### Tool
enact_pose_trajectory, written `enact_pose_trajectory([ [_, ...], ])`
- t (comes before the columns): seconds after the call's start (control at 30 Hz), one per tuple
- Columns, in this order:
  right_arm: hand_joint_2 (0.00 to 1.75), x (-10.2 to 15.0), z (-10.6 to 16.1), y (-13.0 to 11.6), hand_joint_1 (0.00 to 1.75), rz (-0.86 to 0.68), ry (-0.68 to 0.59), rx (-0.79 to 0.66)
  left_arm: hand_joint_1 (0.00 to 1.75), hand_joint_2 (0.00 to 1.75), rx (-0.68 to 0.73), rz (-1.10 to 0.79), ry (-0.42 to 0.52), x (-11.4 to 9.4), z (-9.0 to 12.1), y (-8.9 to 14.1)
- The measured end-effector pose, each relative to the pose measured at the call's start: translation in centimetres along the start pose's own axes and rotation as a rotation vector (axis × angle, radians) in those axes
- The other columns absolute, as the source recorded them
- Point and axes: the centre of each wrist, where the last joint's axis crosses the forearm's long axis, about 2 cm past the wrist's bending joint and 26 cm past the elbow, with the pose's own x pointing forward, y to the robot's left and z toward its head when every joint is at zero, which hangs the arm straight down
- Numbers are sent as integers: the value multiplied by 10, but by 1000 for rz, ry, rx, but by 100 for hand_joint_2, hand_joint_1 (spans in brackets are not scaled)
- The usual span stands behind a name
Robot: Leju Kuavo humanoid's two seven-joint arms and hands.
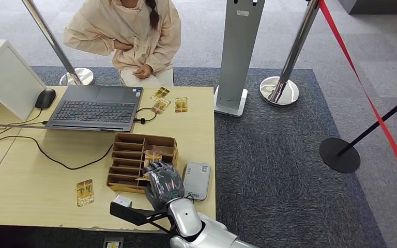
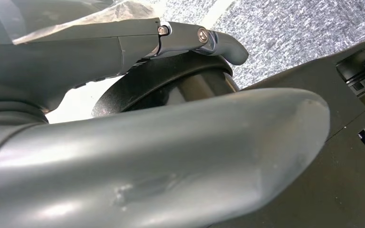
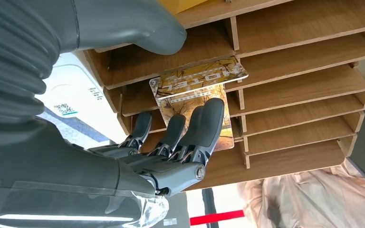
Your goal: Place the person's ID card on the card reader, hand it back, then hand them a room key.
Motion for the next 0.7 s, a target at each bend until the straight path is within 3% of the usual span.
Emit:
enact_pose_trajectory([
  [0.1,175,0,0,0,92,0,3,-1,0,0,0,0,-2,0,0,0],
  [0.23,175,0,0,0,136,-1,4,-2,0,0,-4,0,-6,0,0,0],
  [0.7,175,-3,0,2,138,-8,0,-17,0,0,-14,5,-21,-2,-1,1],
])
